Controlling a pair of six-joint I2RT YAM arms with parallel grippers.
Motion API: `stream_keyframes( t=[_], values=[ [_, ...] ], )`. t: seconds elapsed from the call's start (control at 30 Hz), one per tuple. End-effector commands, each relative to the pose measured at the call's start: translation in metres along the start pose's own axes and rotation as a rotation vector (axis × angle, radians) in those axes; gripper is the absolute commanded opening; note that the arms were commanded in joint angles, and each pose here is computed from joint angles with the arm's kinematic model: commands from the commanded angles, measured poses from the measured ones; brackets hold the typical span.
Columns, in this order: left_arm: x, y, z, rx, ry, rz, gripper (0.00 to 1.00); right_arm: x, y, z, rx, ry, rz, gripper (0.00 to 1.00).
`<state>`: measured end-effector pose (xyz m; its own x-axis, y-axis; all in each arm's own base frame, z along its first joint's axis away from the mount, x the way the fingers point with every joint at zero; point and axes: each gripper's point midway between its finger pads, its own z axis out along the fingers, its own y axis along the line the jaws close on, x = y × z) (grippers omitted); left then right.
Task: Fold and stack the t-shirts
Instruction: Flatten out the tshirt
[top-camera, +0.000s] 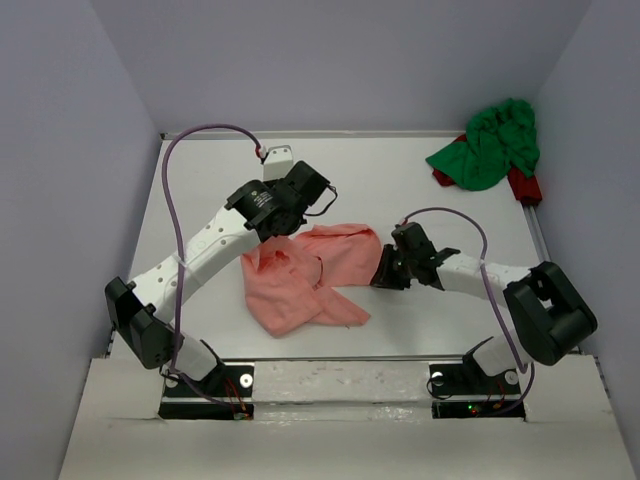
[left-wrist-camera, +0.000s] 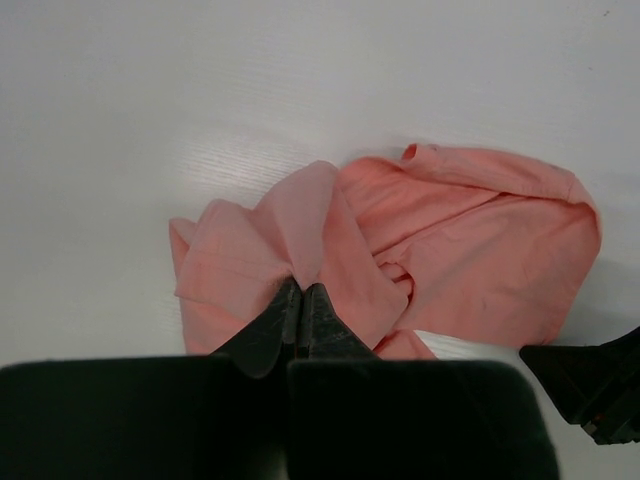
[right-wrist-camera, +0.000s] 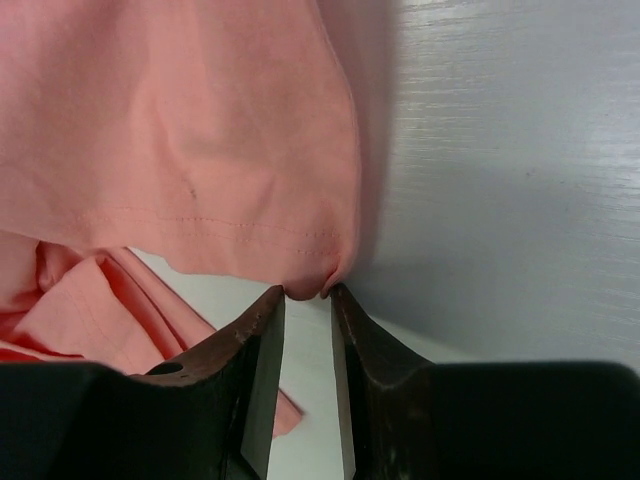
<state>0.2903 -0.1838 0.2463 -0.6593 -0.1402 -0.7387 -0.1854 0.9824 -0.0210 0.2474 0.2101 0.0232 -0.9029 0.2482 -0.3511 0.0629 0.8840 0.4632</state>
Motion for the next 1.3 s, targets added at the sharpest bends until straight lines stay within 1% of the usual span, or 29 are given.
stream_keyframes(
  t=[0.0, 0.1, 0.17, 0.2, 0.23, 0.27, 0.33, 0.57, 0.67, 0.8, 0.83, 1.13, 1.23, 1.27],
  values=[
    [-0.006, 0.007, -0.009, 0.027, -0.033, -0.02, 0.0, -0.001, 0.003, 0.005, 0.022, -0.003, -0.013, 0.3],
    [-0.005, 0.009, -0.011, 0.035, -0.032, -0.027, 0.0, -0.004, 0.002, 0.005, 0.038, -0.008, -0.009, 0.31],
    [-0.004, 0.011, -0.011, 0.035, -0.029, -0.025, 0.0, -0.008, 0.004, 0.004, 0.043, -0.027, -0.012, 0.34],
    [-0.005, 0.012, -0.012, 0.036, -0.033, -0.028, 0.0, -0.005, 0.006, 0.003, 0.046, -0.025, -0.018, 0.36],
    [-0.003, 0.014, -0.011, 0.03, -0.034, -0.025, 0.0, -0.01, 0.004, 0.001, 0.063, -0.049, -0.01, 0.41],
    [-0.004, 0.013, -0.012, 0.035, -0.036, -0.029, 0.0, -0.008, 0.007, -0.001, 0.061, -0.049, -0.017, 0.43],
    [-0.004, 0.013, -0.012, 0.041, -0.035, -0.032, 0.0, -0.013, 0.002, -0.006, 0.096, -0.091, -0.006, 0.47],
    [-0.005, 0.006, -0.007, 0.054, -0.028, -0.016, 0.0, -0.017, -0.014, -0.018, 0.18, -0.137, 0.009, 0.49],
    [-0.004, 0.005, -0.006, 0.058, -0.026, -0.007, 0.0, -0.021, -0.013, -0.018, 0.192, -0.14, 0.006, 0.49],
    [-0.008, 0.008, -0.011, 0.055, -0.035, -0.011, 0.0, -0.023, -0.014, -0.01, 0.213, -0.129, -0.008, 0.45],
    [-0.008, 0.01, -0.011, 0.052, -0.036, -0.01, 0.0, -0.024, -0.011, -0.009, 0.205, -0.126, -0.006, 0.4],
    [-0.009, 0.015, -0.014, 0.059, -0.038, -0.018, 0.0, -0.028, -0.005, 0.004, 0.202, -0.111, -0.01, 0.36],
    [-0.009, 0.016, -0.014, 0.056, -0.038, -0.015, 0.0, -0.029, -0.003, 0.005, 0.196, -0.111, -0.008, 0.33],
    [-0.009, 0.017, -0.015, 0.056, -0.041, -0.014, 0.0, -0.028, -0.003, 0.005, 0.195, -0.108, -0.007, 0.3]
  ],
)
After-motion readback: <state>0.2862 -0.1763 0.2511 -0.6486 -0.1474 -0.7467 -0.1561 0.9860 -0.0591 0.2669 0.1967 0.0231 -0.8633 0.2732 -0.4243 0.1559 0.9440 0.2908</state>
